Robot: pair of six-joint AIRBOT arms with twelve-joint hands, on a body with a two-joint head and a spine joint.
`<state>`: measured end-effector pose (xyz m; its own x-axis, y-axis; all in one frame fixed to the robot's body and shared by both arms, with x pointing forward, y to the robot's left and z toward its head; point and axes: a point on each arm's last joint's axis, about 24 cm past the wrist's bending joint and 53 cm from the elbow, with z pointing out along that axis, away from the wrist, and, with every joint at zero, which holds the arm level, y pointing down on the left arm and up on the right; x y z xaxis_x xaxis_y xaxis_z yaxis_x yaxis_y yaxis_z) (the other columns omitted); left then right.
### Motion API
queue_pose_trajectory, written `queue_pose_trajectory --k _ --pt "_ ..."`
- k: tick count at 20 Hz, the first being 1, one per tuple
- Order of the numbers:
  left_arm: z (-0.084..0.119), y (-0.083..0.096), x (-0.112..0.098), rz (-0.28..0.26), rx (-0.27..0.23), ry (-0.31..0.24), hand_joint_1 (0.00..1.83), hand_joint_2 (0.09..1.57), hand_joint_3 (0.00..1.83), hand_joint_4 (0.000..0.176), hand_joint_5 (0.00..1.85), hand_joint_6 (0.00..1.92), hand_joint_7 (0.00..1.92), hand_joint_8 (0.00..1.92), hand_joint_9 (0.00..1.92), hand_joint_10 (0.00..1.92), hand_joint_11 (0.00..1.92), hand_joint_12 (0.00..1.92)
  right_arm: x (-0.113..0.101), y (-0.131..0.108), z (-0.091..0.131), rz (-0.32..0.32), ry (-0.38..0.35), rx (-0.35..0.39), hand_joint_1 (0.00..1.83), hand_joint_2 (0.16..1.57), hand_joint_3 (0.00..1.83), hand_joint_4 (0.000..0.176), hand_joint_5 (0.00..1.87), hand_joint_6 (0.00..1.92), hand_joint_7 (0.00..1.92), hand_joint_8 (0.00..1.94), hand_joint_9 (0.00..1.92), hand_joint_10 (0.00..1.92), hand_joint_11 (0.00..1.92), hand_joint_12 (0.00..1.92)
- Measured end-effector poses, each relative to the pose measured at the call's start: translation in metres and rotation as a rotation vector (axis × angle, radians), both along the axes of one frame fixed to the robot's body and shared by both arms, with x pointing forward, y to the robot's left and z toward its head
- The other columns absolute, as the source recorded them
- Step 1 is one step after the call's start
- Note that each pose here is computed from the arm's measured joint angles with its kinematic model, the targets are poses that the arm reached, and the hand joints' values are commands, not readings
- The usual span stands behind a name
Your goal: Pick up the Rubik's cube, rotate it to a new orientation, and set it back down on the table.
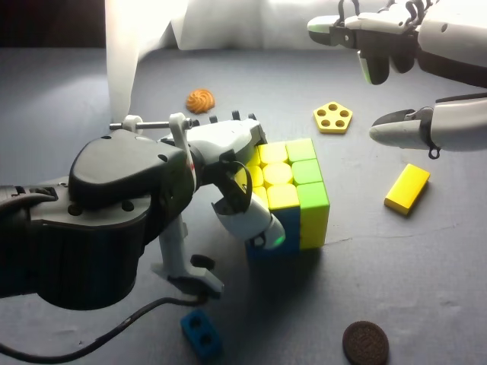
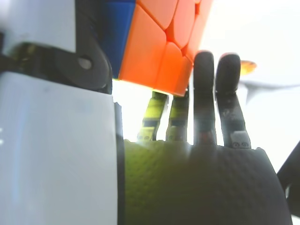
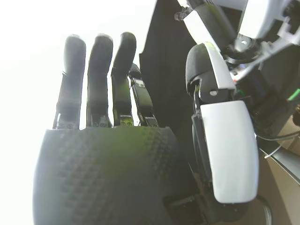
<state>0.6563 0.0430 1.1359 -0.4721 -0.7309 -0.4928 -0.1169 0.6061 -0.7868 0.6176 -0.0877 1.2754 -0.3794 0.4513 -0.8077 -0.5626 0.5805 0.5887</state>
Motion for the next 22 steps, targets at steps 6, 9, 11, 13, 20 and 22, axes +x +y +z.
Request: queue_pose_trajectory --k 6,9,11,13,20,22 --pt "0.0 0.001 0.002 -0.005 0.004 -0.021 0.66 1.02 0.0 0.036 0.03 0.0 0.13 0.0 0.15 0.01 0.0 0.66 0.0 0.0 -0.002 0.0 0.006 -0.008 0.68 1.23 0.0 0.0 0.07 0.01 0.33 1.49 0.3 1.89 0.21 1.92" --pt "-0.008 0.001 -0.001 -0.002 -0.003 0.01 0.52 0.96 0.0 0.065 0.0 0.0 0.0 0.0 0.0 0.0 0.0 0.14 0.0 0.002 -0.003 0.004 0.005 -0.008 0.67 1.23 0.0 0.0 0.08 0.01 0.33 1.48 0.31 1.87 0.22 1.92" --pt "-0.009 0.001 -0.002 -0.002 -0.002 0.013 0.48 0.92 0.0 0.081 0.0 0.0 0.0 0.0 0.0 0.0 0.0 0.0 0.0 0.002 -0.003 0.004 0.003 -0.012 0.66 1.24 0.0 0.0 0.05 0.0 0.31 1.51 0.3 1.88 0.22 1.92" --pt "-0.009 0.001 -0.002 -0.004 -0.003 0.013 0.44 0.88 0.0 0.092 0.0 0.0 0.0 0.0 0.0 0.0 0.0 0.0 0.0 0.002 -0.003 0.004 0.002 -0.011 0.66 1.24 0.0 0.0 0.08 0.01 0.32 1.49 0.3 1.87 0.21 1.92" --pt "-0.008 0.003 -0.008 -0.01 0.001 0.018 0.4 0.83 0.0 0.112 0.0 0.0 0.0 0.0 0.0 0.0 0.0 0.0 -0.001 0.003 -0.004 0.006 0.0 -0.017 0.66 1.24 0.0 0.0 0.06 0.0 0.3 1.48 0.28 1.87 0.19 1.92" --pt "-0.003 0.007 -0.005 -0.012 0.023 0.009 0.42 0.83 0.0 0.11 0.0 0.0 0.0 0.0 0.0 0.0 0.0 0.0 -0.001 0.003 -0.004 0.006 0.0 -0.017 0.64 1.25 0.0 0.0 0.06 0.0 0.26 1.45 0.25 1.85 0.16 1.92"
